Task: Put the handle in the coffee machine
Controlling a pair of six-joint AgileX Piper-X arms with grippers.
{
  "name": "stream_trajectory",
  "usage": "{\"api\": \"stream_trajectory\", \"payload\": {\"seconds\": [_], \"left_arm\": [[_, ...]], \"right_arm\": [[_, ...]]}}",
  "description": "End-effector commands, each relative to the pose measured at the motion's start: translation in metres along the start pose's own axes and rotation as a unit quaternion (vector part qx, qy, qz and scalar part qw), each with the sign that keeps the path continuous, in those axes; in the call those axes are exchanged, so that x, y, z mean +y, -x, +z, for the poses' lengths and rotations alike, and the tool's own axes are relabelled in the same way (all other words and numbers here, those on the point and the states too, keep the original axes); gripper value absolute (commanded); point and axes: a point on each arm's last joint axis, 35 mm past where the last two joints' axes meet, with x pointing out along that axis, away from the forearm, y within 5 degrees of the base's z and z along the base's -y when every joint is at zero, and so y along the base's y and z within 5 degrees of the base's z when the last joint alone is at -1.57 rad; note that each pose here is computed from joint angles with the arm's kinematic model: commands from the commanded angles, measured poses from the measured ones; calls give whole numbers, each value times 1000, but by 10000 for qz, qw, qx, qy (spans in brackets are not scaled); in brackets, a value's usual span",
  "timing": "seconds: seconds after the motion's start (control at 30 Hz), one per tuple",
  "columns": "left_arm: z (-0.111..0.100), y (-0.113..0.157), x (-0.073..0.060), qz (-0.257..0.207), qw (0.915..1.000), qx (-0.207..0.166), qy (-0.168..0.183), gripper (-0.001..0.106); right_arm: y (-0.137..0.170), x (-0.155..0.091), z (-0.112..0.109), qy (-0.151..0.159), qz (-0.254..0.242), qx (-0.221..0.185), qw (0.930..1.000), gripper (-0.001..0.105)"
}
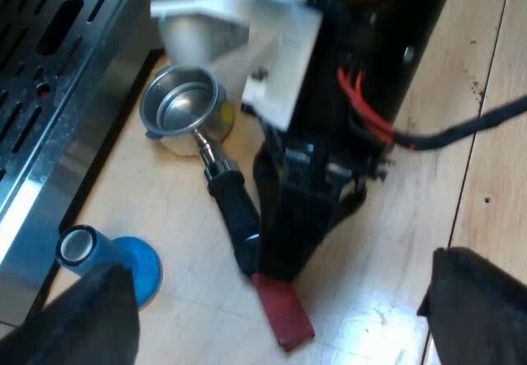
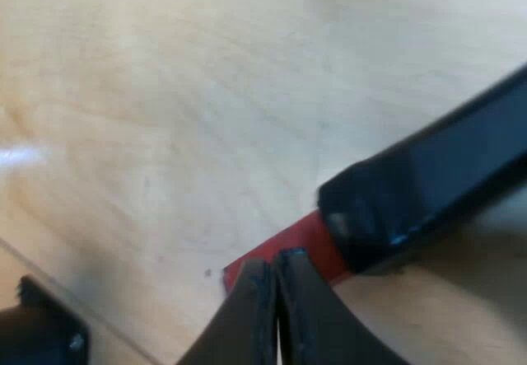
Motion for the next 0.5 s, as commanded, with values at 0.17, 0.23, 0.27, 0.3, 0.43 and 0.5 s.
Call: {"api": "stream_trajectory", "payload": {"seconds": [0.17,0.23,0.27,0.3,0.43,0.5], "left_arm": [[2,2,0,38,10000,-31,-35,73],[2,2,0,29,10000,-32,-35,73],[2,2,0,29,10000,-32,-35,73],[2,2,0,18,10000,-34,-35,73],[2,2,0,18,10000,-34,-35,73],[2,2,0,19,9999,-47,120,73]], "right_arm": [[33,-2,-2,490,-694,194,9962,0],[43,-4,-3,618,-947,215,9934,0],[47,-4,-4,647,-1020,234,9924,0],[54,-5,-4,725,-1190,215,9900,0],[75,-3,-2,1238,-1298,218,9835,12],[83,0,0,1426,-1336,215,9805,28]]}}
